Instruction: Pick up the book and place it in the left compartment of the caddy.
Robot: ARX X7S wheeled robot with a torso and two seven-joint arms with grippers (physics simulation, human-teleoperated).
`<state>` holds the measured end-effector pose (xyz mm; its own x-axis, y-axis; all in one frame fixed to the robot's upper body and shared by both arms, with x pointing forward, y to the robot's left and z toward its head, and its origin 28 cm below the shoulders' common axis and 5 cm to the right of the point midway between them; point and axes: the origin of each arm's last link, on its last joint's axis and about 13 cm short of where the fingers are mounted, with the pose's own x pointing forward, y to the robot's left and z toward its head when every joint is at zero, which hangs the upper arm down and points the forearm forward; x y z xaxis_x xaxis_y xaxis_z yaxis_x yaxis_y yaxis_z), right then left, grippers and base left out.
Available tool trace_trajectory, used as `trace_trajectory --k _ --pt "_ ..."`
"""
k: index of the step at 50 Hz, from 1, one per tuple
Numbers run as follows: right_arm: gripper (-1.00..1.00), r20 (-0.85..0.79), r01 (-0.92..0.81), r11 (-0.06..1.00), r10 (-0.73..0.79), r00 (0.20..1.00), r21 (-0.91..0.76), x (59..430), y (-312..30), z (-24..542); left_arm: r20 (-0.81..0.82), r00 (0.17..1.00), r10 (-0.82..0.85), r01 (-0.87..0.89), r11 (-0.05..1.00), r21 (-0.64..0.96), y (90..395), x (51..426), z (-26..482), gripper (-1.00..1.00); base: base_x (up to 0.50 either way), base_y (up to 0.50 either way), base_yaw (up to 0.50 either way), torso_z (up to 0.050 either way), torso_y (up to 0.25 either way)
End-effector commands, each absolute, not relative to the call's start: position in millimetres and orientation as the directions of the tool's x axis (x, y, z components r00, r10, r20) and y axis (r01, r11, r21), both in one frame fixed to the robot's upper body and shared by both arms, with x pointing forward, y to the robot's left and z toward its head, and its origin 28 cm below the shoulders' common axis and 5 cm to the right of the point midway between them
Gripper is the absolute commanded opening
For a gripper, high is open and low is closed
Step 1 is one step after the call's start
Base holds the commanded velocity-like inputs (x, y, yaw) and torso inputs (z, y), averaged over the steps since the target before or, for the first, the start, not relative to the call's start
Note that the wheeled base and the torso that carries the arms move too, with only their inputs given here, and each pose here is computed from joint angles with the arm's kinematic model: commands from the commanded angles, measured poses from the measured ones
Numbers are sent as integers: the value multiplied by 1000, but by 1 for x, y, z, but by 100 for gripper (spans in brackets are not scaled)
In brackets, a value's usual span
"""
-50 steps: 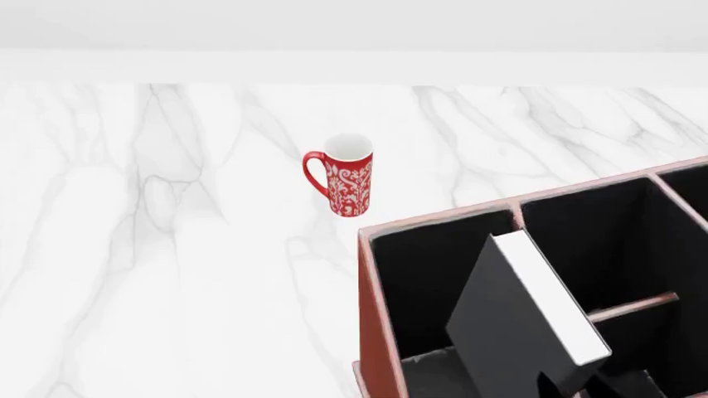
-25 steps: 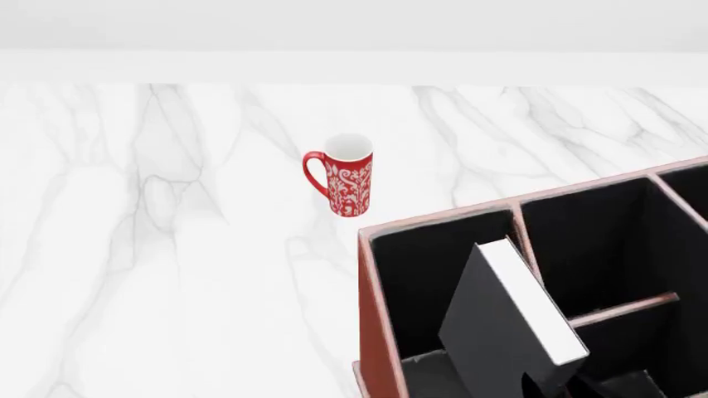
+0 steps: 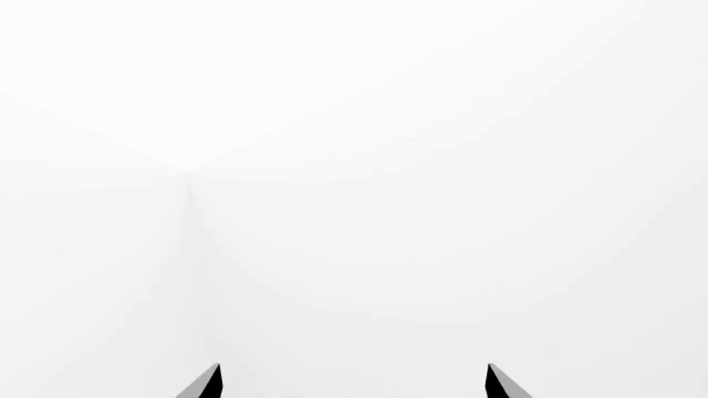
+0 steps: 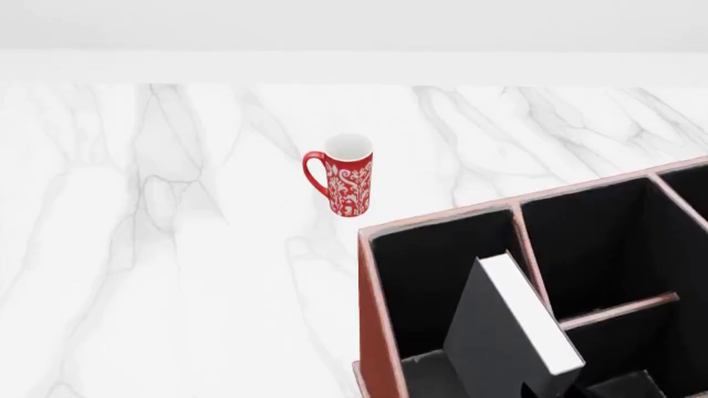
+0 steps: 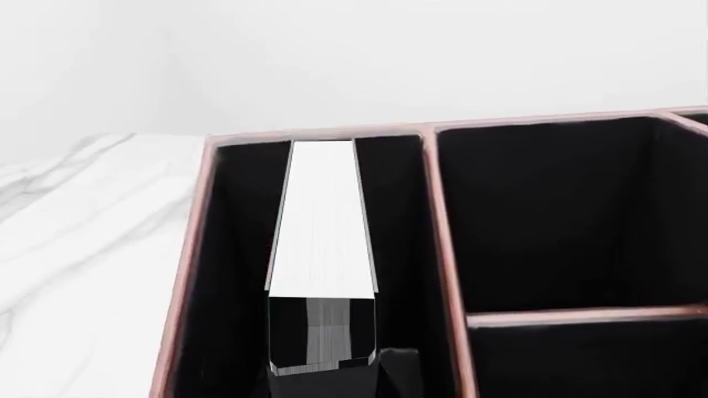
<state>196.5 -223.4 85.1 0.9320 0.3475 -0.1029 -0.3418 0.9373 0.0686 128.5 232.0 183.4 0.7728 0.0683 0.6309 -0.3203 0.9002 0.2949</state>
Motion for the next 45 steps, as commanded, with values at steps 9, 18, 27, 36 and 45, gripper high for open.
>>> trace_trajectory --k 9,18,27,36,45 --pt "-100 -40 -356 934 357 933 43 211 -220 85 632 772 67 -320 900 296 232 128 183 100 0 0 0 1 1" --pt "-100 -51 -358 932 360 931 52 212 -219 80 630 774 65 -319 900 298 231 129 184 100 0 0 0 0 1" --pt "-100 -69 -354 934 358 931 53 213 -218 74 631 773 66 -320 900 297 231 128 183 100 0 0 0 0 1" --pt "-100 -79 -344 937 348 934 53 213 -220 70 631 773 65 -318 901 297 231 129 183 100 0 0 0 0 0" --pt "-100 -91 -343 938 347 933 52 214 -219 66 630 774 64 -316 901 296 231 129 184 100 0 0 0 0 1"
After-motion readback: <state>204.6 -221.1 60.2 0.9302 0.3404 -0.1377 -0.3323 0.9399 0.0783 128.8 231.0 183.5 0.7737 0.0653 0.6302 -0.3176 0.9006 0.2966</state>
